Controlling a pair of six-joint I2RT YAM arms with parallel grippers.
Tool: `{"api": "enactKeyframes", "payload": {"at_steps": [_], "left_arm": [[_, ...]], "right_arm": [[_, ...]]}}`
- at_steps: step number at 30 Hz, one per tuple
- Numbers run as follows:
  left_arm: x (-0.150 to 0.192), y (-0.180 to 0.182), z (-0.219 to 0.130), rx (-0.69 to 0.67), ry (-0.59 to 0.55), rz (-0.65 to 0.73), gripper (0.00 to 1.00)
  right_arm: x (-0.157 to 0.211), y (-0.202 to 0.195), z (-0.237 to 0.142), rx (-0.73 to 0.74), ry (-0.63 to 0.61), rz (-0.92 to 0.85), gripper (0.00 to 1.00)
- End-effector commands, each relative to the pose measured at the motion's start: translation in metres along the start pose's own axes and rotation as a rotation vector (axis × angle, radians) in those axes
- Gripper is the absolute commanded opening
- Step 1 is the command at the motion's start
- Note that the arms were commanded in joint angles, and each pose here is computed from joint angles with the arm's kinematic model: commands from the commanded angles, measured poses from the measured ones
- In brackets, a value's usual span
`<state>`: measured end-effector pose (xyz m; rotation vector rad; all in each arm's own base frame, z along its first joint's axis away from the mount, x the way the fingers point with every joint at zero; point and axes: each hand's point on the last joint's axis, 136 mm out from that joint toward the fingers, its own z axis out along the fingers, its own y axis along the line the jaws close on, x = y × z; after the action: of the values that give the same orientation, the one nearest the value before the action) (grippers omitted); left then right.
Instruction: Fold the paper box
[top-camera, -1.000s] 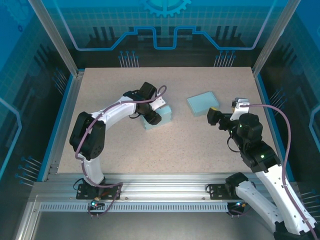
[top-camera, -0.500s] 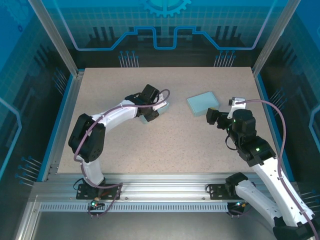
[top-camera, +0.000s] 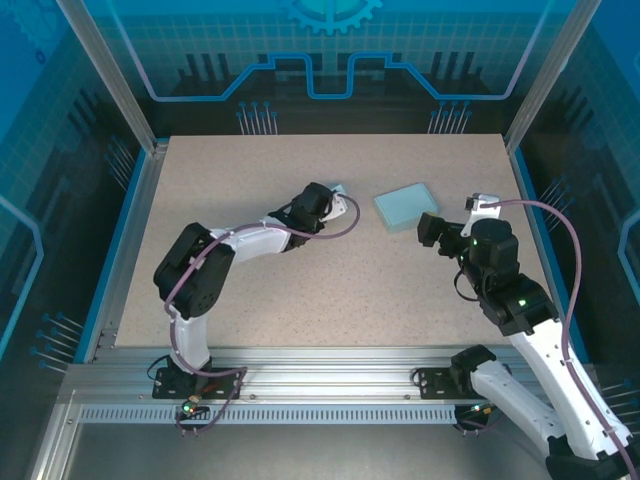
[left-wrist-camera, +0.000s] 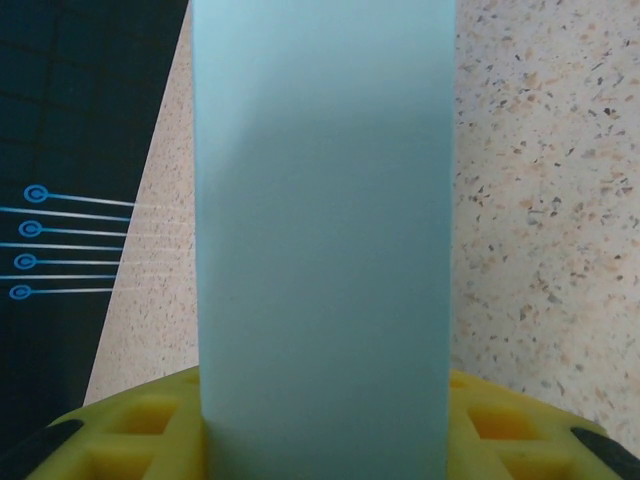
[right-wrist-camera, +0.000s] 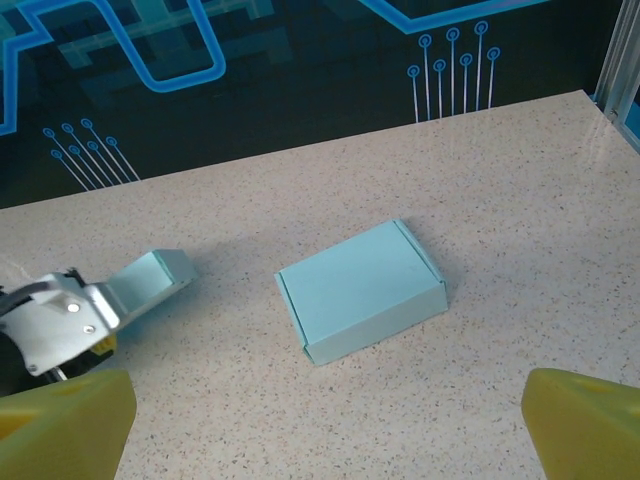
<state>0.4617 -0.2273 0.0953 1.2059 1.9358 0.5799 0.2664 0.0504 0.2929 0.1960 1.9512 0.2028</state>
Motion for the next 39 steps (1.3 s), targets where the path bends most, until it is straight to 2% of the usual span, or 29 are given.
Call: {"api": "enactKeyframes", "payload": {"at_steps": [1, 6, 10, 13, 19, 22, 28, 30, 34, 39], "left_arm": [[-0.019, -0.005, 0.006, -0.053, -0.056, 0.033, 0.36], [-0.028, -0.028, 0.016, -0.035, -0.064, 0.103, 0.38], [-0.026, -0.052, 0.02, -0.007, -0.061, 0.146, 0.43], [-0.025, -0.067, 0.021, 0.019, -0.054, 0.17, 0.58], [-0.028, -0.09, 0.006, 0.114, -0.071, 0.147, 0.98], [-0.033, -0.099, -0.015, 0.182, -0.079, 0.137, 0.99], [-0.052, -0.103, -0.093, 0.376, -0.15, -0.016, 0.99], [-0.055, -0.096, -0.117, 0.394, -0.184, -0.092, 0.99], [-0.039, -0.056, -0.142, 0.268, -0.208, -0.283, 0.99], [0.021, 0.004, -0.151, 0.104, -0.151, -0.594, 0.99]], "right_arm": [[-0.012, -0.005, -0.008, 0.023, -0.031, 0.029, 1.0], [-0.013, -0.003, -0.008, 0.015, -0.027, 0.031, 1.0], [-0.011, -0.002, -0.007, 0.012, -0.016, 0.027, 1.0], [-0.01, -0.003, -0.006, 0.016, -0.01, 0.026, 1.0], [-0.01, -0.004, -0.007, 0.02, -0.008, 0.027, 1.0], [-0.008, -0.005, -0.007, 0.025, -0.005, 0.03, 1.0], [-0.004, -0.009, -0.005, 0.046, 0.008, 0.027, 1.0], [-0.003, -0.01, -0.003, 0.055, 0.011, 0.023, 1.0], [0.001, -0.017, 0.004, 0.106, 0.025, 0.007, 1.0], [0.005, -0.022, 0.022, 0.153, 0.028, -0.024, 1.0]]}}
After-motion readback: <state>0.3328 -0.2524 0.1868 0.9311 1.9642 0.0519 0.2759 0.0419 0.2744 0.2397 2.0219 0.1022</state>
